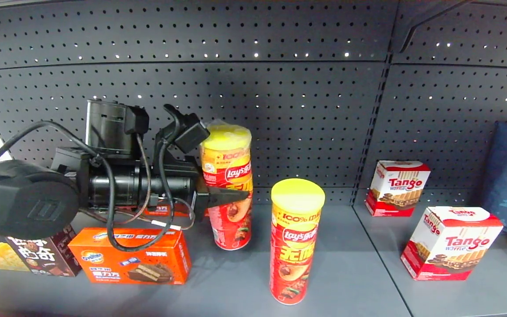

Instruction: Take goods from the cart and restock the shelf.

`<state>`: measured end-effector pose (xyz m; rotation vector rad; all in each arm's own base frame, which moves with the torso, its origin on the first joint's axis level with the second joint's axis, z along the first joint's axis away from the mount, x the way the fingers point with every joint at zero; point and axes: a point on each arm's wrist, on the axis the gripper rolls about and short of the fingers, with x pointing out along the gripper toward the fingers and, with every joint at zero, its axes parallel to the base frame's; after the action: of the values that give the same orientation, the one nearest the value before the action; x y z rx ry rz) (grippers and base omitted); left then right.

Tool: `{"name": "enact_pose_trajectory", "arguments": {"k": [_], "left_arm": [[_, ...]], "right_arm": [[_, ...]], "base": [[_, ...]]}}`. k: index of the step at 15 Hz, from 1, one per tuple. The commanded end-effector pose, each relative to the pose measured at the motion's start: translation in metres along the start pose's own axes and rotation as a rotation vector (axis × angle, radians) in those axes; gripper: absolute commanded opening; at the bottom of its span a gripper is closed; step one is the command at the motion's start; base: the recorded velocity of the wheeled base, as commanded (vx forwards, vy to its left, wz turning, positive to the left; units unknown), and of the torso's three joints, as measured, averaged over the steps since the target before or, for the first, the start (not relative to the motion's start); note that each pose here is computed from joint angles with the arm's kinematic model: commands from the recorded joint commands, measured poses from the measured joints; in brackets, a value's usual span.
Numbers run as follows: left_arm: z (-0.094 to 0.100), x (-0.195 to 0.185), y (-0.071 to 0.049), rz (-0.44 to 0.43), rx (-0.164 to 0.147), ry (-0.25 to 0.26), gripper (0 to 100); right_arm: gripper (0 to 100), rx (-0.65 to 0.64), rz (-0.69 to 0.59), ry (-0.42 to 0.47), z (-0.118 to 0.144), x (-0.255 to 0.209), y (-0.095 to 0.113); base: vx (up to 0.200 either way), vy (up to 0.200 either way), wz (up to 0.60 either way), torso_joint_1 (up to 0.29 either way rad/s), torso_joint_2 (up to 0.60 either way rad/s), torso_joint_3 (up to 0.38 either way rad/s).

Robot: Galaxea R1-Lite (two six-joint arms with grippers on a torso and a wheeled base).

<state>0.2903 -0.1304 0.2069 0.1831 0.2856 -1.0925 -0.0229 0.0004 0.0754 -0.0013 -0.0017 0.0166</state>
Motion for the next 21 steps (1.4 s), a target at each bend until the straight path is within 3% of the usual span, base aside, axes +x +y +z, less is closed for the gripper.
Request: {"name": "enact_pose_trajectory", "arguments": {"k": [1, 6, 13, 18, 21], "left_arm": [[0.001, 0.010, 0.009, -0.010, 0.024, 0.012, 0], [0.001, 0.029, 0.020, -0.041, 0.043, 0.010, 0], [-0.009, 0.056, 0.035, -0.089, 0.017, 0.027, 0], [-0.014, 0.076, 0.051, -0.112, 0.021, 0.018, 0], [-0.022, 0.082, 0.054, -0.117, 0.013, 0.026, 0]], "right_arm": [[100, 0.000, 0.000, 0.002, 0.000, 0.000, 0.000], [100, 0.000, 0.000, 0.002, 0.000, 0.000, 0.000], [100, 0.000, 0.000, 0.002, 0.000, 0.000, 0.000], [100, 0.000, 0.000, 0.002, 0.000, 0.000, 0.000], [100, 0.000, 0.000, 0.002, 0.000, 0.000, 0.000]], "base": [[0.000, 0.000, 0.00, 0.000, 0.00, 0.000], [0.000, 0.000, 0.00, 0.000, 0.00, 0.000], [0.000, 0.000, 0.00, 0.000, 0.00, 0.000], [0.000, 0.000, 0.00, 0.000, 0.00, 0.000], [0.000, 0.000, 0.00, 0.000, 0.00, 0.000]]}}
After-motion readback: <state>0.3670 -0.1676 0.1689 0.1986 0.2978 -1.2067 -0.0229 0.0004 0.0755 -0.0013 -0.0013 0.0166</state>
